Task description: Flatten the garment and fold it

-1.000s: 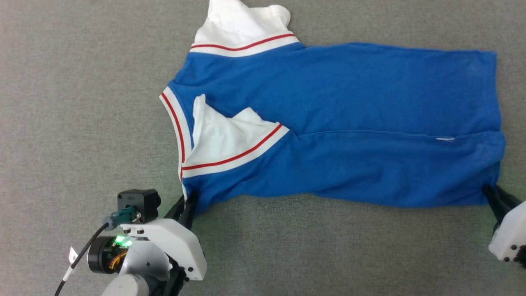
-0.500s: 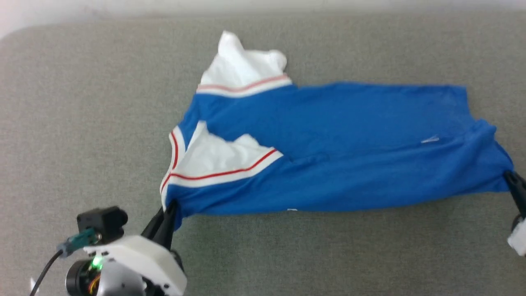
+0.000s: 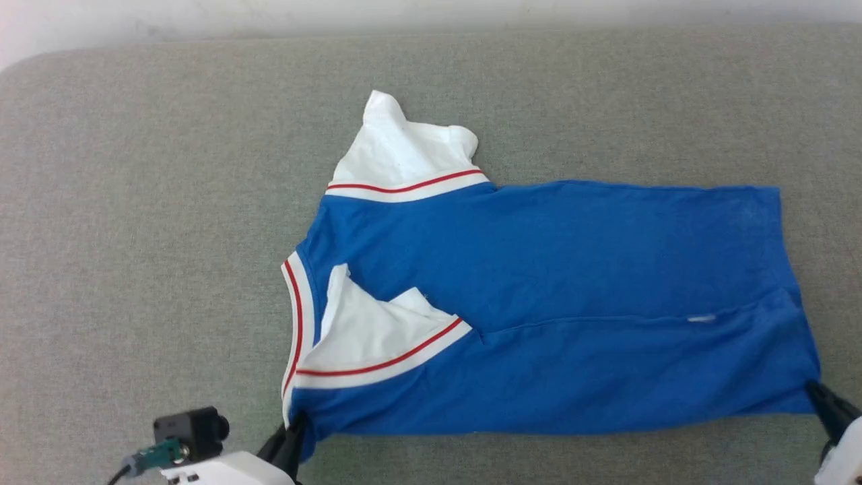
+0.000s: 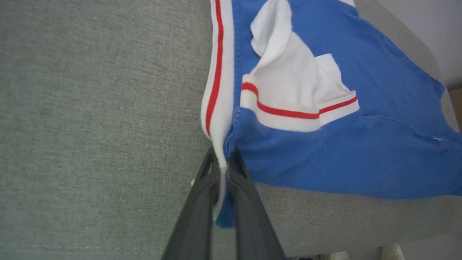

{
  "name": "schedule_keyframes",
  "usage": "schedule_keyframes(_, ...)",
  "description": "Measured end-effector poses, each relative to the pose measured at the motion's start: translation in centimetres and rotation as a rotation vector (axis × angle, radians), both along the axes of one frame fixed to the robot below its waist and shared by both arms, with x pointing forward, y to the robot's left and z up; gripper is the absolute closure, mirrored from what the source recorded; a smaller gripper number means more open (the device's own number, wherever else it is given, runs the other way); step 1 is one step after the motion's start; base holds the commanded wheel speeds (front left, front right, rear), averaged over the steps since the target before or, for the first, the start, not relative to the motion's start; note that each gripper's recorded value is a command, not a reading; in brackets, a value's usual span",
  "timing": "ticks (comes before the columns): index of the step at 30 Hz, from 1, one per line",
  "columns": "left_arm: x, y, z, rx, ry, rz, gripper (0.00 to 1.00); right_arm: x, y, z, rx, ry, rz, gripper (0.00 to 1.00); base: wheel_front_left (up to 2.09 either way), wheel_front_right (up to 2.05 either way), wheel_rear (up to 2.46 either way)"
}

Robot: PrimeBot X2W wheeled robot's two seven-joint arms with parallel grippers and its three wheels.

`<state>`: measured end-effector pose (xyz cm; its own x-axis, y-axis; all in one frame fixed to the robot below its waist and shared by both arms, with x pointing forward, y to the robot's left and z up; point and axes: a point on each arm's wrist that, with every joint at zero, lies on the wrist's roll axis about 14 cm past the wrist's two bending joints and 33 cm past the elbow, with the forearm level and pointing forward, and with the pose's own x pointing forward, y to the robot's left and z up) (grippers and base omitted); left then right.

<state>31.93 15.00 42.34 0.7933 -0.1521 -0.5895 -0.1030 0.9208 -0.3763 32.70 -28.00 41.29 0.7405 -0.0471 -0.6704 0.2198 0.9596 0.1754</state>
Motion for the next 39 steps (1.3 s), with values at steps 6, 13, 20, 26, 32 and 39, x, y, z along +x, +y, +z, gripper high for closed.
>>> schedule_keyframes(6,-0.7,-0.9,-2.9,-0.042,0.059,0.008,0.69,-0.5,1.1,-1.8,0.023,0.028,0.010,0.80,0.00,0.00,0.00)
schedule_keyframes(13,0.3,-0.7,-3.7,-0.066,0.023,0.042,0.00,0.4,1.5,-1.0,0.023,-0.039,0.014,0.00,0.00,0.00,0.00)
schedule_keyframes(20,5.0,3.0,2.7,0.024,-0.304,0.143,0.00,3.7,0.0,5.3,-0.088,-0.318,0.003,0.00,0.00,0.00,0.00)
schedule_keyframes(26,11.7,3.5,13.2,0.215,-0.724,0.079,0.00,7.7,1.7,10.6,-0.162,-0.581,0.040,0.00,0.00,0.00,0.00)
schedule_keyframes(32,19.0,-0.3,17.5,0.369,-0.837,-0.178,0.00,11.1,3.2,11.3,-0.185,-0.665,0.109,0.00,0.00,0.00,0.00)
schedule_keyframes(39,26.9,-4.5,15.9,0.435,-0.712,-0.415,0.00,13.6,3.7,7.7,-0.188,-0.610,0.153,0.00,0.00,0.00,0.00)
